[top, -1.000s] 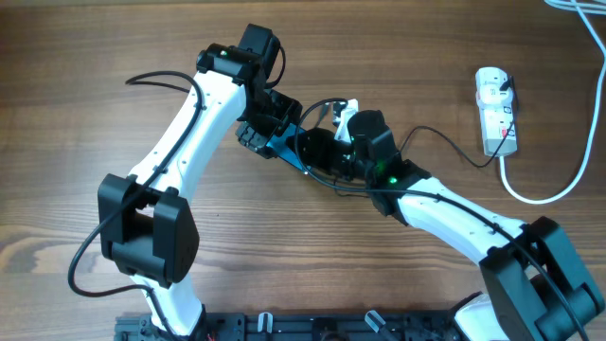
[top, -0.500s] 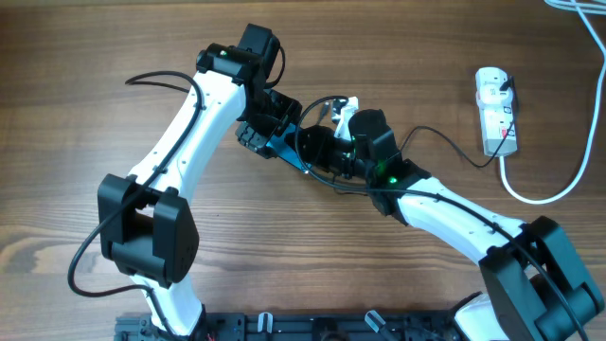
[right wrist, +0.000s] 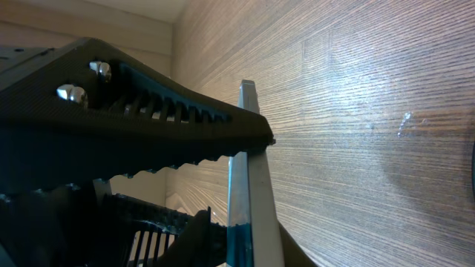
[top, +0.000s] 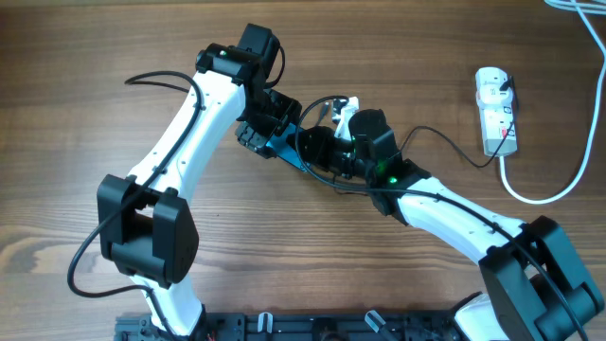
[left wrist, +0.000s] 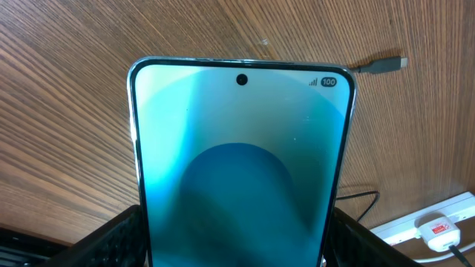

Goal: Plug charger to phone and switch on socket
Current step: 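Grasp the phone's edge with the right gripper beside the left gripper, then open the left gripper and pull the phone away with the right gripper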

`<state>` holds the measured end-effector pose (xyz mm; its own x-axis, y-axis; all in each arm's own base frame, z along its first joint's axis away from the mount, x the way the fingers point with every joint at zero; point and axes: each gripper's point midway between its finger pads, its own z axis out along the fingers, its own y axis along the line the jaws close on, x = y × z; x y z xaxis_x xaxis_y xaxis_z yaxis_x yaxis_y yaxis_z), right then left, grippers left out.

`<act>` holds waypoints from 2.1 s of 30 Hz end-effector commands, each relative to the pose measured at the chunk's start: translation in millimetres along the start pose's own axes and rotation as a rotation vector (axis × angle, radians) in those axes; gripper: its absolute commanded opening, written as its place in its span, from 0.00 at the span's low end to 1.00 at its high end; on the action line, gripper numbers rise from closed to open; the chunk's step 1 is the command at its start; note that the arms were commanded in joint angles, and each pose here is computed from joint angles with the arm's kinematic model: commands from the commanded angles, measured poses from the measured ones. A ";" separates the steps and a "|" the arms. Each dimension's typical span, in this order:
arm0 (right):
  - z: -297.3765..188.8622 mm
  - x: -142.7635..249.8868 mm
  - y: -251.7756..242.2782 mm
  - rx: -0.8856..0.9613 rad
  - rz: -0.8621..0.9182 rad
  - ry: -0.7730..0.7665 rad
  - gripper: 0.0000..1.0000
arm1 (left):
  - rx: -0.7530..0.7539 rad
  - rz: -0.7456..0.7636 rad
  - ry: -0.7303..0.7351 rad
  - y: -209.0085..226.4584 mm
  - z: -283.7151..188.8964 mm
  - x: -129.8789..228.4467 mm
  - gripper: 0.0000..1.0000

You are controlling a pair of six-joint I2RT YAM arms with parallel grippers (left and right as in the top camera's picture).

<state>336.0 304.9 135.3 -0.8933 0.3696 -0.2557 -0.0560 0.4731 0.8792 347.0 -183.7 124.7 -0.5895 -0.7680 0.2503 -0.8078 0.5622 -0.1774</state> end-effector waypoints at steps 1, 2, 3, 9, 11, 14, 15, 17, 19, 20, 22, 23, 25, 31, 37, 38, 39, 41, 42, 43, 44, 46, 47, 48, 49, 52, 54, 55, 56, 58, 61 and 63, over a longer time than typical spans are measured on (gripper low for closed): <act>3.5 3.2 8.8 -0.032 -0.011 0.028 0.21 | 0.045 0.003 -0.016 -7.7 -14.9 4.4 0.04; 3.5 3.2 8.8 -0.032 -0.011 0.028 0.20 | 0.045 0.003 -0.016 -7.7 -14.9 4.4 0.04; 3.5 3.2 8.8 -0.032 -0.011 0.028 0.20 | 0.045 0.003 -0.016 -7.7 -14.9 4.4 0.04; 3.5 3.2 8.9 -0.033 -0.011 0.028 0.14 | 0.045 0.003 -0.016 -7.7 -14.9 4.4 0.04; 3.5 3.2 8.9 -0.033 -0.011 0.028 0.10 | 0.045 0.003 -0.016 -7.7 -14.9 4.4 0.04; 3.5 3.3 8.8 -0.032 -0.011 0.029 0.08 | 0.045 0.003 -0.016 -7.7 -14.9 4.4 0.04; 3.5 3.4 9.0 -0.033 -0.011 0.029 0.07 | 0.045 0.003 -0.016 -7.7 -14.9 4.4 0.04; 3.5 3.4 9.2 -0.034 -0.011 0.030 0.04 | 0.045 0.003 -0.016 -7.7 -14.9 4.4 0.04; 3.5 3.7 9.6 -0.036 -0.012 0.031 0.04 | 0.045 0.003 -0.016 -7.6 -14.9 4.4 0.04; 3.5 3.8 9.5 -0.036 -0.012 0.032 0.04 | 0.045 0.003 -0.016 -7.7 -14.9 4.4 0.06; 3.4 4.3 9.8 -0.037 -0.012 0.035 0.04 | 0.045 0.003 -0.016 -7.6 -14.9 4.4 0.15; 3.4 4.4 9.8 -0.037 -0.012 0.035 0.04 | 0.045 0.003 -0.016 -7.6 -14.9 4.4 0.16; 3.4 4.3 9.7 -0.037 -0.012 0.035 0.04 | 0.045 0.003 -0.016 -7.6 -14.9 4.4 0.18; 3.4 5.4 10.2 -0.040 -0.012 0.041 0.04 | 0.045 0.003 -0.016 -7.6 -14.9 4.4 0.54; 3.4 5.6 10.1 -0.040 -0.011 0.042 0.04 | 0.045 0.003 -0.016 -7.7 -14.9 4.4 0.91; 3.4 5.8 9.8 -0.038 -0.010 0.043 0.04 | 0.045 0.003 -0.017 -7.7 -14.9 4.3 0.99; 3.4 6.0 9.4 -0.037 -0.009 0.044 0.04 | 0.045 0.003 -0.017 -7.8 -14.9 4.1 1.00; 3.4 6.3 8.7 -0.034 -0.008 0.045 0.04 | 0.046 0.003 -0.017 -7.9 -14.9 4.1 1.00; 3.4 6.3 8.7 -0.034 -0.009 0.045 0.04 | 0.047 0.004 -0.018 -8.1 -14.9 4.0 1.00; 3.4 6.3 8.7 -0.034 -0.008 0.045 0.04 | 0.048 0.004 -0.018 -8.6 -14.9 3.9 1.00; 3.2 5.5 8.4 -0.034 -0.008 0.043 0.04 | 0.048 0.004 -0.018 -8.6 -14.9 3.9 1.00; 0.8 0.5 6.3 -0.035 -0.004 0.039 0.04 | 0.059 0.008 -0.020 -11.2 -15.1 3.3 1.00; -3.4 -6.5 3.9 -0.044 0.005 0.041 0.04 | 0.084 0.069 -0.026 -17.2 -16.2 0.8 1.00; -6.3 -10.0 2.7 -0.052 -0.003 0.045 0.04 | 0.125 0.164 -0.017 -26.2 -17.7 1.3 1.00; -9.6 -13.9 1.4 -0.062 -0.017 0.051 0.04 | 0.172 0.244 0.005 -35.5 -19.9 4.0 1.00; -22.7 -27.6 -8.5 -0.075 -0.001 0.069 0.04 | 0.333 0.375 0.086 -62.2 -33.4 9.0 1.00; -28.9 -34.8 -13.3 -0.079 0.012 0.070 0.04 | 0.400 0.390 0.118 -71.5 -41.7 7.4 1.00; -32.6 -39.2 -14.9 -0.086 0.016 0.068 0.04 | 0.431 0.387 0.136 -74.6 -46.5 4.8 1.00; -34.9 -41.9 -15.8 -0.091 0.019 0.067 0.04 | 0.441 0.385 0.142 -75.0 -48.6 2.4 1.00; -40.6 -47.6 -13.5 -0.119 0.015 0.069 0.04 | 0.457 0.407 0.147 -74.7 -51.5 -0.6 1.00; -59.0 -61.7 -1.1 -0.216 0.005 0.082 0.04 | 0.582 0.596 0.207 -84.2 -67.3 10.5 1.00; -86.9 -82.7 2.9 -0.264 0.029 0.056 0.04 | 0.669 0.644 0.284 -86.8 -81.8 18.2 1.00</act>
<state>371.1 227.1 164.5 -0.9079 0.3550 -0.2227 -0.1049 0.3220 0.9409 412.2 -213.6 183.7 -0.9152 -0.3616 0.1780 -0.3696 0.5769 -0.7284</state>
